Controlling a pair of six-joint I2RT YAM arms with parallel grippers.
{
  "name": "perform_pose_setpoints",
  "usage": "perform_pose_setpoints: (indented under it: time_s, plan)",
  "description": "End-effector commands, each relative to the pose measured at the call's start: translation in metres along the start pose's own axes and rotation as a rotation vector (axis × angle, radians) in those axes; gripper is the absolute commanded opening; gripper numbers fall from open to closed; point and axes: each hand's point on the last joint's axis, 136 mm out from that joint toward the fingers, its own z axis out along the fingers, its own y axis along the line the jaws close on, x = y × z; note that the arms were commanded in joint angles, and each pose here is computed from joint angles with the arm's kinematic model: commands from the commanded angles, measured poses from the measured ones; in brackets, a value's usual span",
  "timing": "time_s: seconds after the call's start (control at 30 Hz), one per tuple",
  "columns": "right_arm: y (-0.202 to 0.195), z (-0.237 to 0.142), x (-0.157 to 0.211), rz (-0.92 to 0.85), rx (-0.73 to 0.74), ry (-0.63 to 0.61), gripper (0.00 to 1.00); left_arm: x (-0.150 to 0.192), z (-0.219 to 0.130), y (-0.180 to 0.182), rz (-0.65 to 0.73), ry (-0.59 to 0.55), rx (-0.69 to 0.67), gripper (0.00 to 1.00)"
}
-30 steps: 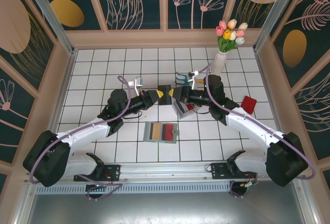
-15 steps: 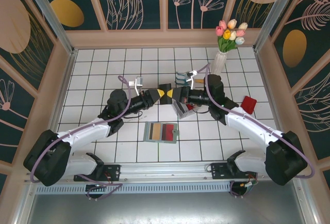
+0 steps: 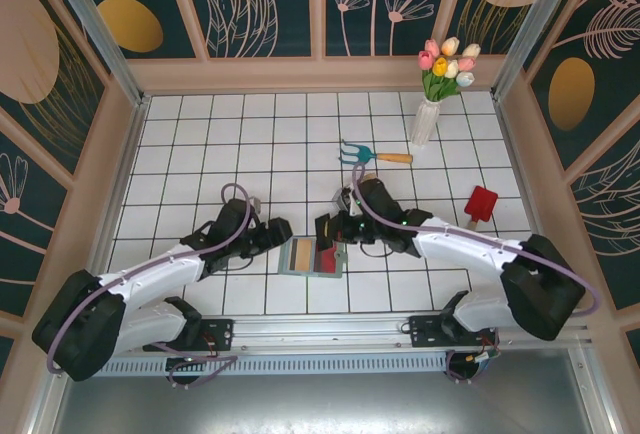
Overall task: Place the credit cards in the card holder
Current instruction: Pick up the credit card from the storage box, then flip over the card slot on the card holder.
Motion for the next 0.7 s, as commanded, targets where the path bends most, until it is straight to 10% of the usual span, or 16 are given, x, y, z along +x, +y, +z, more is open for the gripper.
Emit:
perform_pose_setpoints:
  time_s: [0.0,0.67]
  plan:
    - [-0.014,0.011,0.009,0.042,0.07,-0.003,0.0,0.01,0.003,0.018,0.019,0.032,-0.053,0.78]
    - [-0.068,0.032,0.04,0.102,0.245,0.06,0.0,0.036,0.024,-0.008,0.022,0.201,0.123,0.58]
